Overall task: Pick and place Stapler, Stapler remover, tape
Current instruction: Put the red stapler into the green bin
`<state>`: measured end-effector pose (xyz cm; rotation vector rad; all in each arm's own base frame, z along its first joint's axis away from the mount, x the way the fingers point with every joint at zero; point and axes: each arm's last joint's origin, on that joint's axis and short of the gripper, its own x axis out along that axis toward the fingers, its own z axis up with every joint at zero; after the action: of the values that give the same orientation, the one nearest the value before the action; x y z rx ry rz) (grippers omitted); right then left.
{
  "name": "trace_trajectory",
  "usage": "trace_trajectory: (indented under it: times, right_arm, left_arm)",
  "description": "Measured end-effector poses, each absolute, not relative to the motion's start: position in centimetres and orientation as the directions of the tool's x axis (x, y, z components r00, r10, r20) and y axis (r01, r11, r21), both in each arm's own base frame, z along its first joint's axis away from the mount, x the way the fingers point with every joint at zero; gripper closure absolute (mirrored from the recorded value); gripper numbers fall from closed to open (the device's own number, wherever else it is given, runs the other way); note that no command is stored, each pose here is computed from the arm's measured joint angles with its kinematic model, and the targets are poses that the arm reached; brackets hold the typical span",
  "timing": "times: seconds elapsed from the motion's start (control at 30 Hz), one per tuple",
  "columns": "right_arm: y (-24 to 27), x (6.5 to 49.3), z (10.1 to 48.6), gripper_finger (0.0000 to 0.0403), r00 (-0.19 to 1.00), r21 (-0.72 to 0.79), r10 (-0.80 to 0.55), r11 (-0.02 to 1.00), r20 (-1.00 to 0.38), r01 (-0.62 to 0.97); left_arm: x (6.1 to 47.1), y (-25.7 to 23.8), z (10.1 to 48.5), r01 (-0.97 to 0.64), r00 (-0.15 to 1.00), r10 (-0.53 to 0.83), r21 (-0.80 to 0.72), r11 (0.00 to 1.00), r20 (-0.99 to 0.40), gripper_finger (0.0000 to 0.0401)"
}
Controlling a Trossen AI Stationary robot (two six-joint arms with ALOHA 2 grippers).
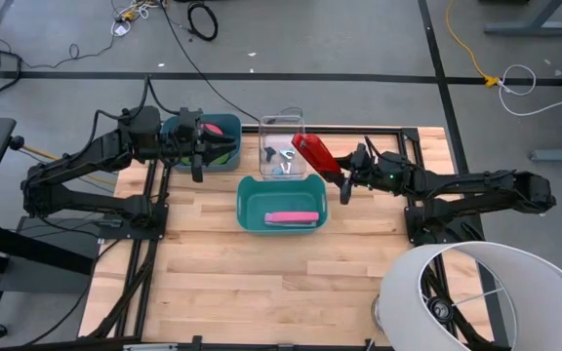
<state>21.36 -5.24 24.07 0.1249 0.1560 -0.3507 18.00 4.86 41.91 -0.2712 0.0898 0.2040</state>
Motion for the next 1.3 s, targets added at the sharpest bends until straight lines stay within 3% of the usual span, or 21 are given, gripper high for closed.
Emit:
trace_trajectory:
  times: [0.27,0.83,1.3]
  right_arm:
    - [-4.8,23.9,25.9,0.0223,0.949,0.041,-0.278,0.957,-0.149,0.287]
    - [-3.6,29.6,25.0,0.0223,0.940,-0.114,-0.127,0.989,-0.316,0.095]
    - [-4.0,33.0,21.5,0.0223,0.773,-0.154,-0.092,0.988,-0.628,-0.008]
  left_arm:
    - [18.0,4.9,41.9,-0.212,0.975,0.188,-0.257,0.943,-0.115,0.0307]
    - [18.0,4.9,41.9,-0.211,0.976,0.187,-0.255,0.944,-0.115,0.0307]
    - [18.0,4.8,41.9,-0.200,0.978,0.176,-0.257,0.945,-0.115,0.0307]
